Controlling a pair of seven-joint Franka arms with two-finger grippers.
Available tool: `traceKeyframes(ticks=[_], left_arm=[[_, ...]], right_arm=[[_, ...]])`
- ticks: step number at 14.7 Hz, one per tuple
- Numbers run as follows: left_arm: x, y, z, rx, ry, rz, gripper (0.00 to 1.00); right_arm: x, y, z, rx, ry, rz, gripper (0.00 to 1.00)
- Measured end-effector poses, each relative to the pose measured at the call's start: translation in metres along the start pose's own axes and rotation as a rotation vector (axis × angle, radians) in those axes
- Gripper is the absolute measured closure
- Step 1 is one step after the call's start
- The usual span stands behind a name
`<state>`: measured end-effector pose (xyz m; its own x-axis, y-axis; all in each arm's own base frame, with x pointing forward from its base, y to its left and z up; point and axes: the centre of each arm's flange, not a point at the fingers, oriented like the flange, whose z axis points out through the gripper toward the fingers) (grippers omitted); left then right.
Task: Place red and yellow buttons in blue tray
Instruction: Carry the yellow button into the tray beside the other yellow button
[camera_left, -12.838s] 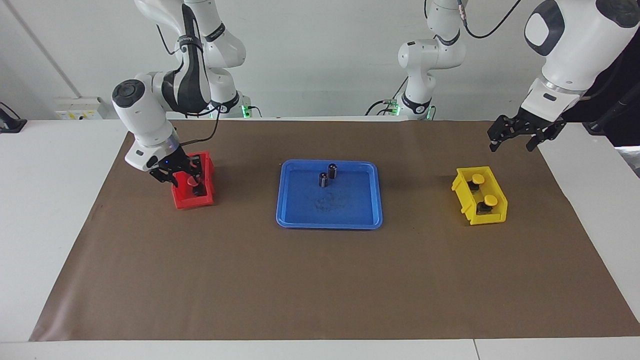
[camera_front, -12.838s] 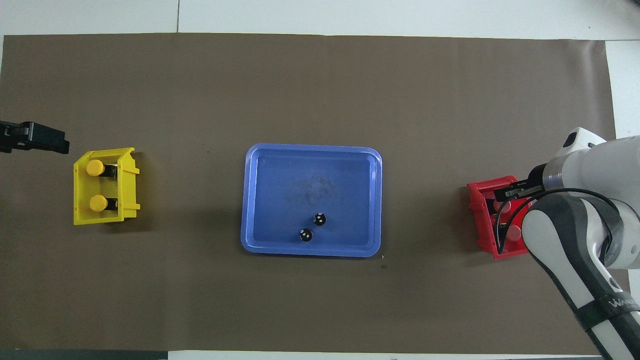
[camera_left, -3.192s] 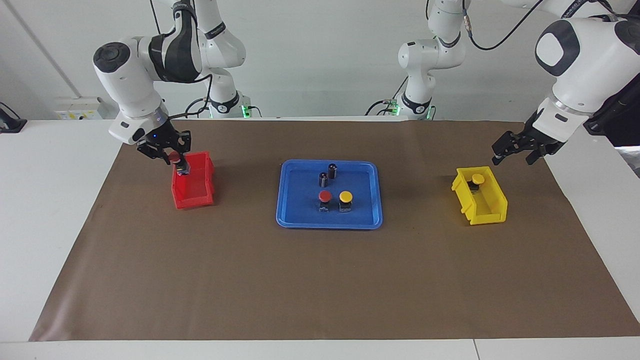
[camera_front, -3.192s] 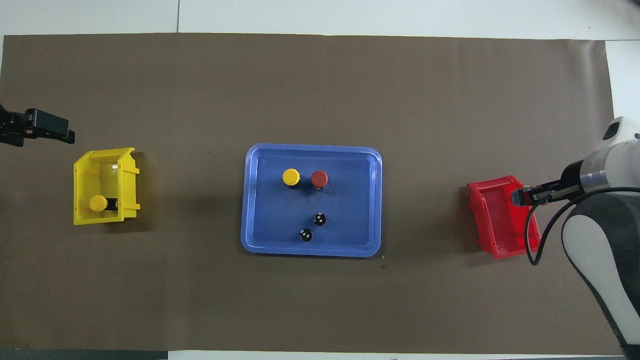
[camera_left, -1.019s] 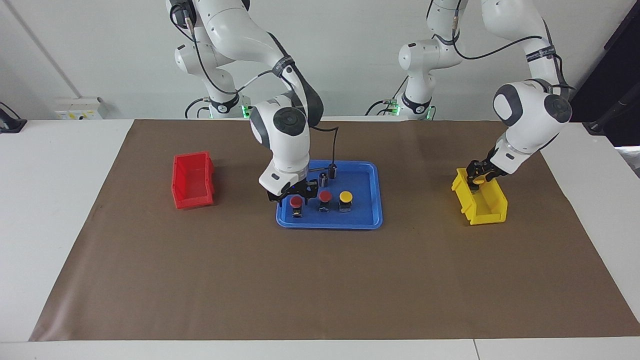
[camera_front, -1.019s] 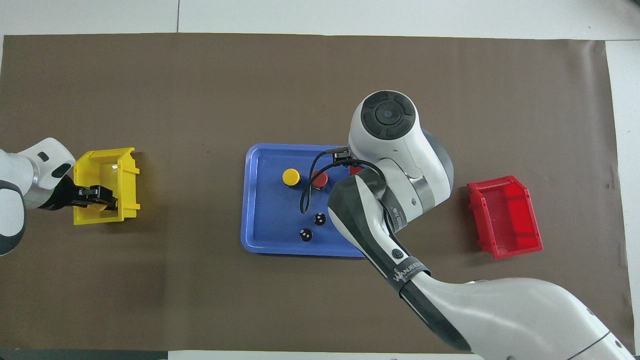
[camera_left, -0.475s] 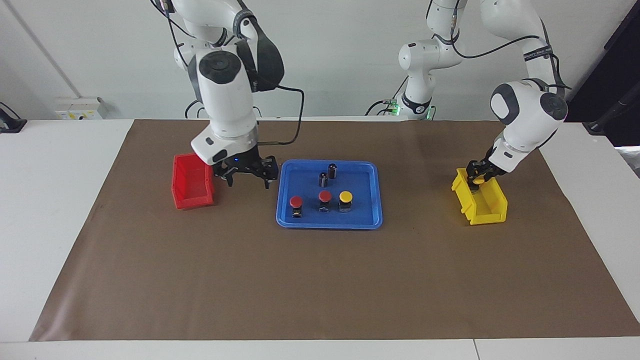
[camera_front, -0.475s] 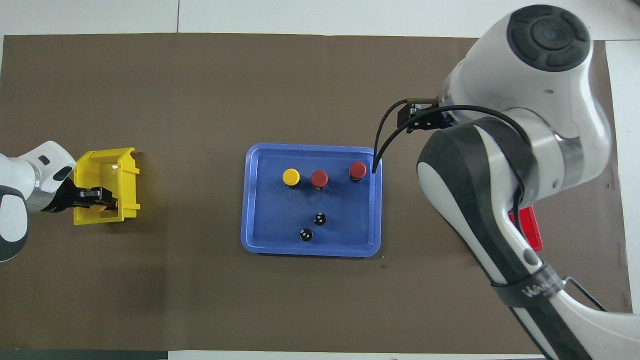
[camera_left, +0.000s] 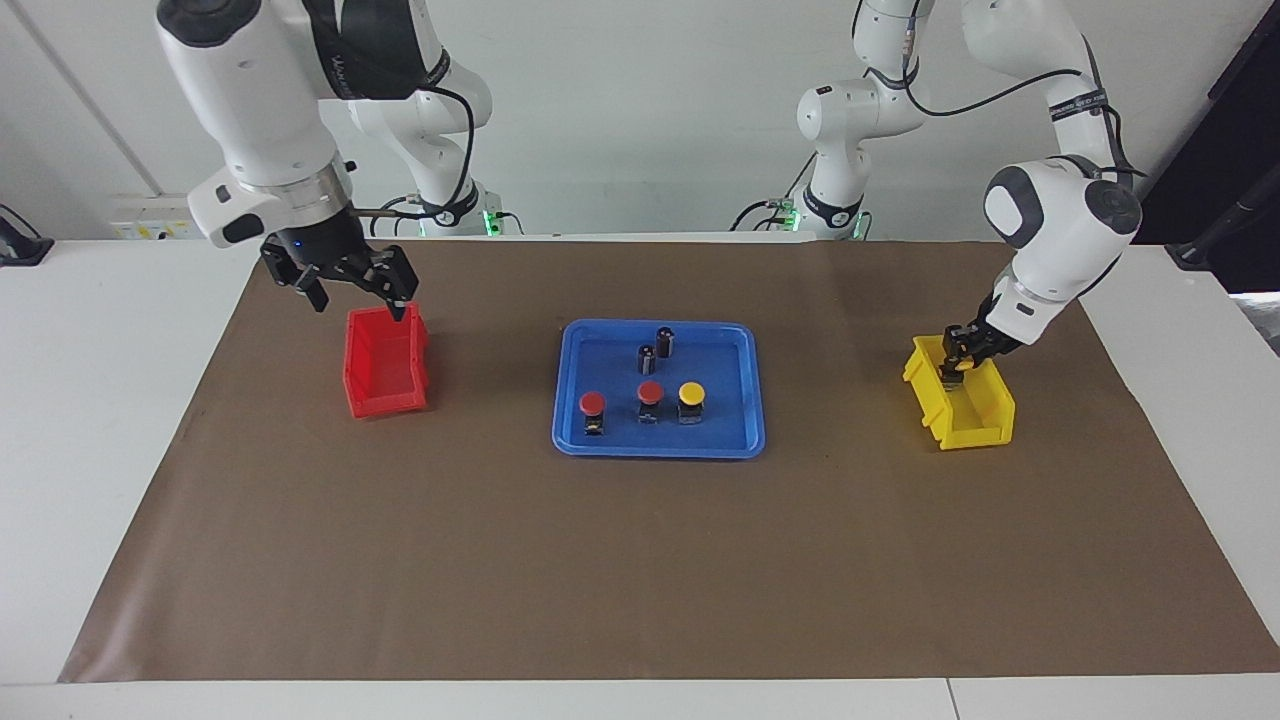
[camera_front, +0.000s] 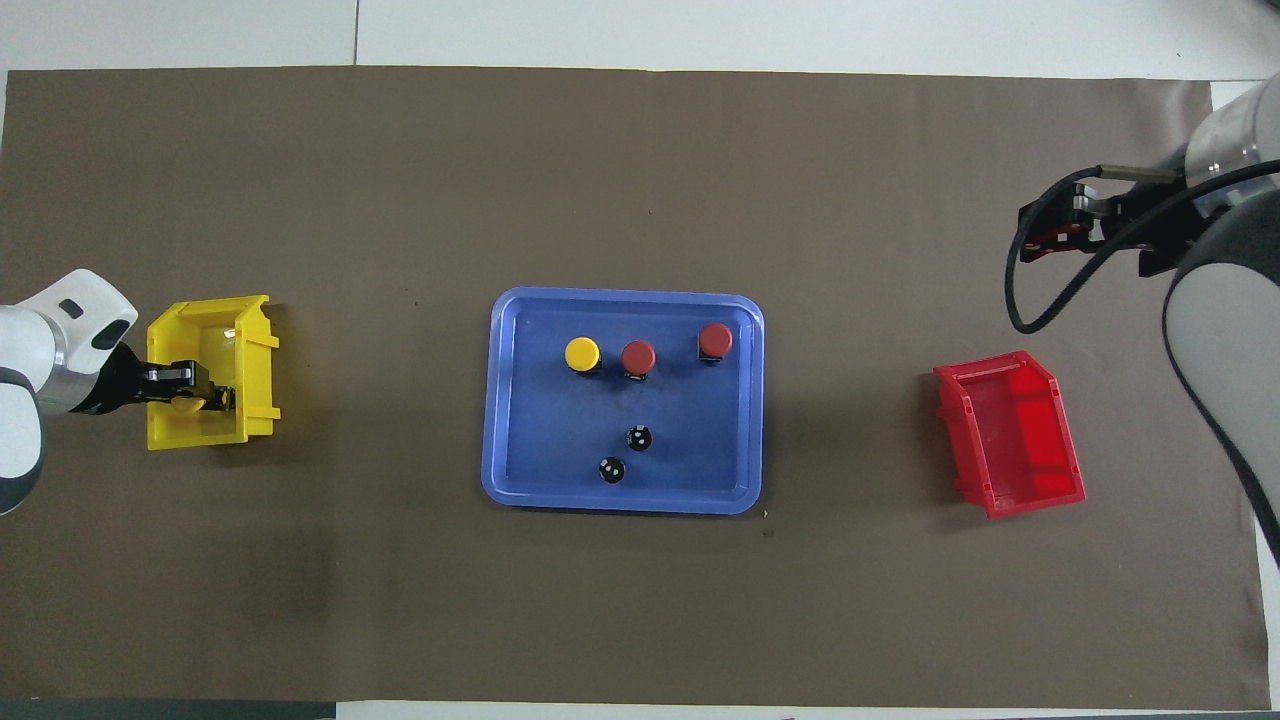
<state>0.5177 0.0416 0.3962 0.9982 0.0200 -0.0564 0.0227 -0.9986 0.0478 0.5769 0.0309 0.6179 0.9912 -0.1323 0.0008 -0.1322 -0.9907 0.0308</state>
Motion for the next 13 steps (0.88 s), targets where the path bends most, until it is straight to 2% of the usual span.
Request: traceKeyframes(ticks=[3, 5, 7, 9, 11, 13], left_arm=[[0.011, 0.028, -0.085, -0.002, -0.012, -0.023, 0.59], [0.013, 0.093, -0.120, -0.001, 0.035, -0.067, 0.59], [0.002, 0.197, -0.113, -0.014, 0.075, -0.111, 0.59], [-0.017, 0.295, -0.079, -0.033, 0.091, -0.104, 0.59], [-0.029, 0.354, -0.038, -0.038, 0.084, -0.073, 0.59], [-0.028, 0.375, -0.006, -0.035, 0.075, -0.051, 0.59]], right_arm=[[-0.012, 0.038, -0.021, 0.000, -0.003, -0.027, 0.00], [-0.019, 0.058, -0.029, 0.000, -0.011, -0.032, 0.00], [-0.026, 0.072, -0.030, 0.002, -0.031, -0.040, 0.00], [-0.032, 0.090, -0.021, 0.005, -0.057, -0.041, 0.00], [-0.035, 0.113, -0.012, 0.011, -0.078, -0.035, 0.00], [-0.035, 0.121, -0.007, 0.012, -0.088, -0.032, 0.00]])
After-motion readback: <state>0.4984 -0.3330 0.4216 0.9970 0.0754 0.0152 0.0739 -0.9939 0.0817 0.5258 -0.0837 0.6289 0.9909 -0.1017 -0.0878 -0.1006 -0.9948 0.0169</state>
